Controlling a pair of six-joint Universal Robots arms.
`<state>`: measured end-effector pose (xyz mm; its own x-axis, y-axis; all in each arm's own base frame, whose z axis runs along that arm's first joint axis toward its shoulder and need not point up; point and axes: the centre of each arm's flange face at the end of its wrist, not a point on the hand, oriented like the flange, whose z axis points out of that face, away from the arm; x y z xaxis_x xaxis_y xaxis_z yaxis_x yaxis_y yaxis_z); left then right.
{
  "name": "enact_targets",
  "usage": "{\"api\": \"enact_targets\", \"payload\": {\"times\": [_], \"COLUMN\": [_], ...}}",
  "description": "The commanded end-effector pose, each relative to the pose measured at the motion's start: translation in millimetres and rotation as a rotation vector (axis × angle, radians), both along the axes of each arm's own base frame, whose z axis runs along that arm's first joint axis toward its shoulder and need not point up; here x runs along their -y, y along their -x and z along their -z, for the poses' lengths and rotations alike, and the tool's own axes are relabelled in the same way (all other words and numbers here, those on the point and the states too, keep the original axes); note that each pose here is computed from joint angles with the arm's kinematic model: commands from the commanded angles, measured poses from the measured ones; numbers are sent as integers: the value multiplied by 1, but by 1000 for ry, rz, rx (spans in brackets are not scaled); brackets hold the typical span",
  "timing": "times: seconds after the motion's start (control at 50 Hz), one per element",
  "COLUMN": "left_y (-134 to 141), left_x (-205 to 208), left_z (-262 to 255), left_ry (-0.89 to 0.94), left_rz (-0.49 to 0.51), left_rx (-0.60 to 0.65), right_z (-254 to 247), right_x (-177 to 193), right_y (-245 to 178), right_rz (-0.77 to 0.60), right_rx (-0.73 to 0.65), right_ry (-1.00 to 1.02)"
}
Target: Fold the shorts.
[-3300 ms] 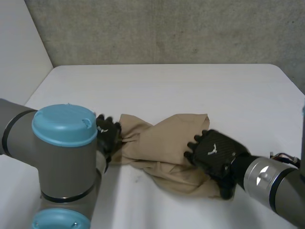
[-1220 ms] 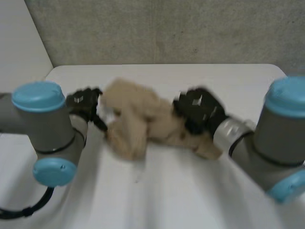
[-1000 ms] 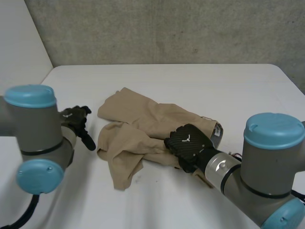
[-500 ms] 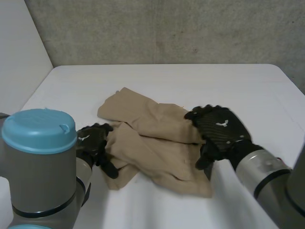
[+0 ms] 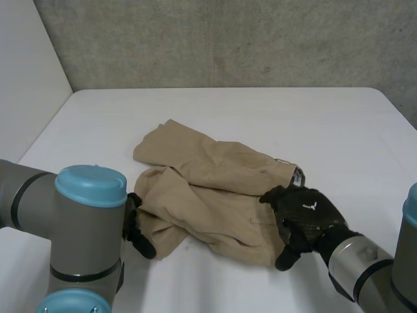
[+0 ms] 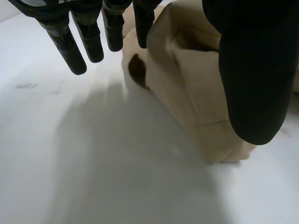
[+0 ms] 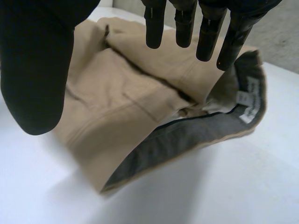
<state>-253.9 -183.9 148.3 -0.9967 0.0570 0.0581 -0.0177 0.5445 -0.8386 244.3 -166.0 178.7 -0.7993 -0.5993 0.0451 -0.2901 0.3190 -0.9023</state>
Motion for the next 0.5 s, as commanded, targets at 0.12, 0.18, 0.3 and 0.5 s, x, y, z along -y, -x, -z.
{"api": "enact_targets", "payload": {"times": [0.12, 0.18, 0.3, 0.5], "left_y": [-4, -4, -1, -4], "left_x": [15, 15, 13, 30], "left_z": [19, 19, 19, -45], "left_ry": [-39, -40, -43, 135], "left_rz": [-38, -38, -13, 27], "left_rx": [17, 18, 11, -72], "right_z": [39, 50, 55, -34], "right_x": [-2, 3, 18, 38], "right_y": [-9, -11, -17, -23], "right_rz": [-56, -63, -67, -68], "right_rx": [-49, -67, -85, 18], "right_ry": [-34, -34, 25, 345]}}
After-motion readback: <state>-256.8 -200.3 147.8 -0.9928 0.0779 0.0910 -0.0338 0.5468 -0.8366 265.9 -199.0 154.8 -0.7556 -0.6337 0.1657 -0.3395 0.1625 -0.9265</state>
